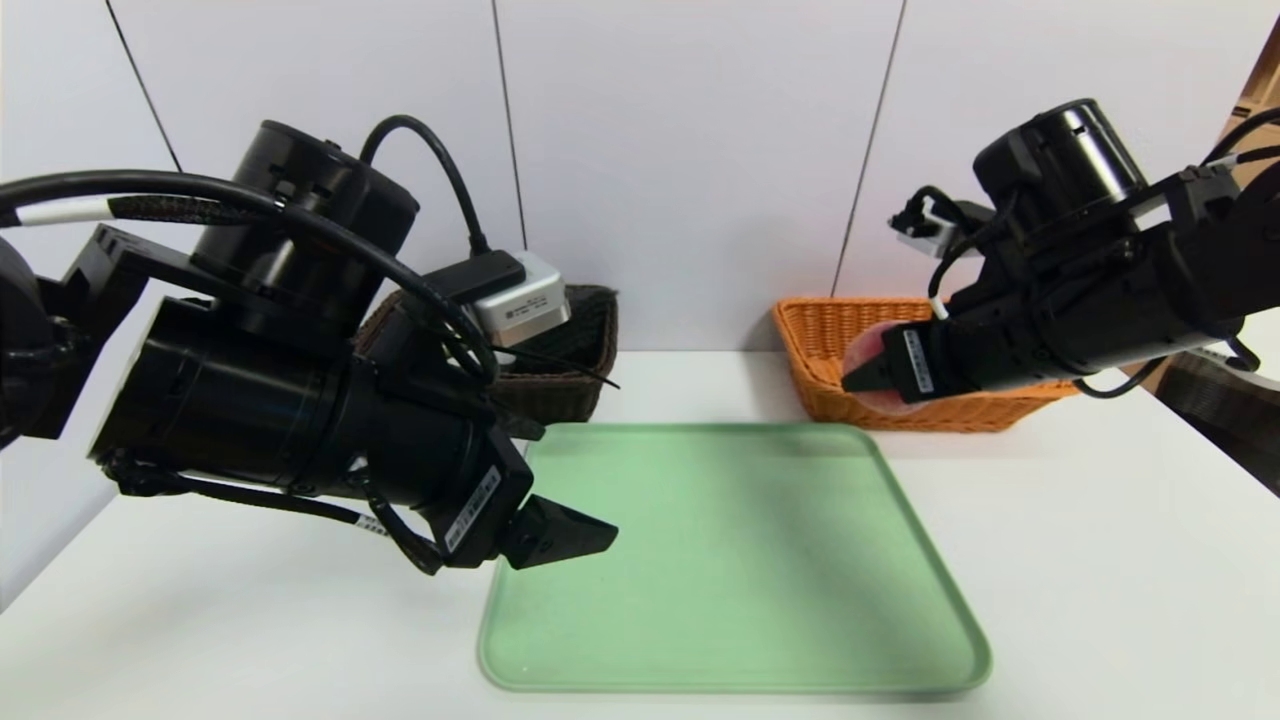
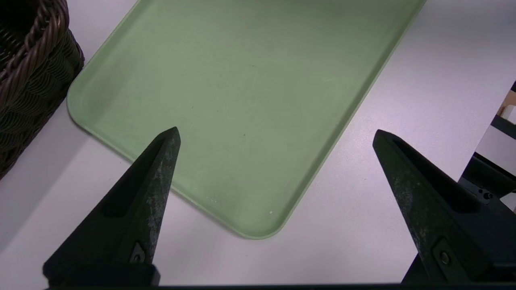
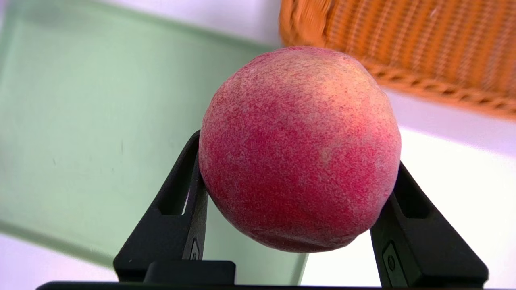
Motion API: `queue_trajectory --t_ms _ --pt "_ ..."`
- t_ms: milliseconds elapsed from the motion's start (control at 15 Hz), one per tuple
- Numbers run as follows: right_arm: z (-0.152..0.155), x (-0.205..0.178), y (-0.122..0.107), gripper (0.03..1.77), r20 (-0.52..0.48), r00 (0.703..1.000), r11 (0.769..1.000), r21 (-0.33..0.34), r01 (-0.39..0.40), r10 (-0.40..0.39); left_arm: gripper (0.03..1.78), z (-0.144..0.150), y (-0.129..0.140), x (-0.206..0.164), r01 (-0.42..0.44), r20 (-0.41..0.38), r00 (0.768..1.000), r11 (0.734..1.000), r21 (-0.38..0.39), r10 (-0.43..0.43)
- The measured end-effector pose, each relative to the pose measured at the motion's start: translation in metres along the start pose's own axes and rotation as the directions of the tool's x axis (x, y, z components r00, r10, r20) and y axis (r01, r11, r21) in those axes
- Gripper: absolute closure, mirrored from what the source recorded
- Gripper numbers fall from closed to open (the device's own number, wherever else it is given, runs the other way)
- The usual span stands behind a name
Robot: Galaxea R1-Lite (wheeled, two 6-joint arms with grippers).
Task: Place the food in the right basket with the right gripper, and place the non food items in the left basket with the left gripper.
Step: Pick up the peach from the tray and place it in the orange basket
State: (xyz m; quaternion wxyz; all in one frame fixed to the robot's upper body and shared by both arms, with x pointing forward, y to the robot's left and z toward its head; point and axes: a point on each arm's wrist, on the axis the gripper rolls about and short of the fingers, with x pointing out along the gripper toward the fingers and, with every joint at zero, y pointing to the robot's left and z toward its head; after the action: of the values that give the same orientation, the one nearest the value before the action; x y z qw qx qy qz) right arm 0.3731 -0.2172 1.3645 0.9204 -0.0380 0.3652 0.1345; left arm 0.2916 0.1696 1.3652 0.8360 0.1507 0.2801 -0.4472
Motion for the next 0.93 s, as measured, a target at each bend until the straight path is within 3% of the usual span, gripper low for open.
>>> queue_trajectory --t_ms 133,333,933 --pt "0.012 0.001 -0.009 0.73 0.066 0.998 0.999 0.027 0.016 -0.018 0.12 0.001 0.001 0.001 -0.002 0.008 1.0 1.0 0.002 0.002" --pt "0.024 0.015 -0.026 0.73 0.086 0.994 0.996 0.068 0.055 -0.061 0.12 0.005 0.002 0.004 -0.008 0.037 0.999 1.0 0.01 0.007" --pt "0.043 0.091 -0.081 0.73 0.015 0.986 0.974 0.155 0.163 -0.168 0.12 0.004 0.003 0.009 -0.005 0.025 1.0 1.0 0.006 0.005"
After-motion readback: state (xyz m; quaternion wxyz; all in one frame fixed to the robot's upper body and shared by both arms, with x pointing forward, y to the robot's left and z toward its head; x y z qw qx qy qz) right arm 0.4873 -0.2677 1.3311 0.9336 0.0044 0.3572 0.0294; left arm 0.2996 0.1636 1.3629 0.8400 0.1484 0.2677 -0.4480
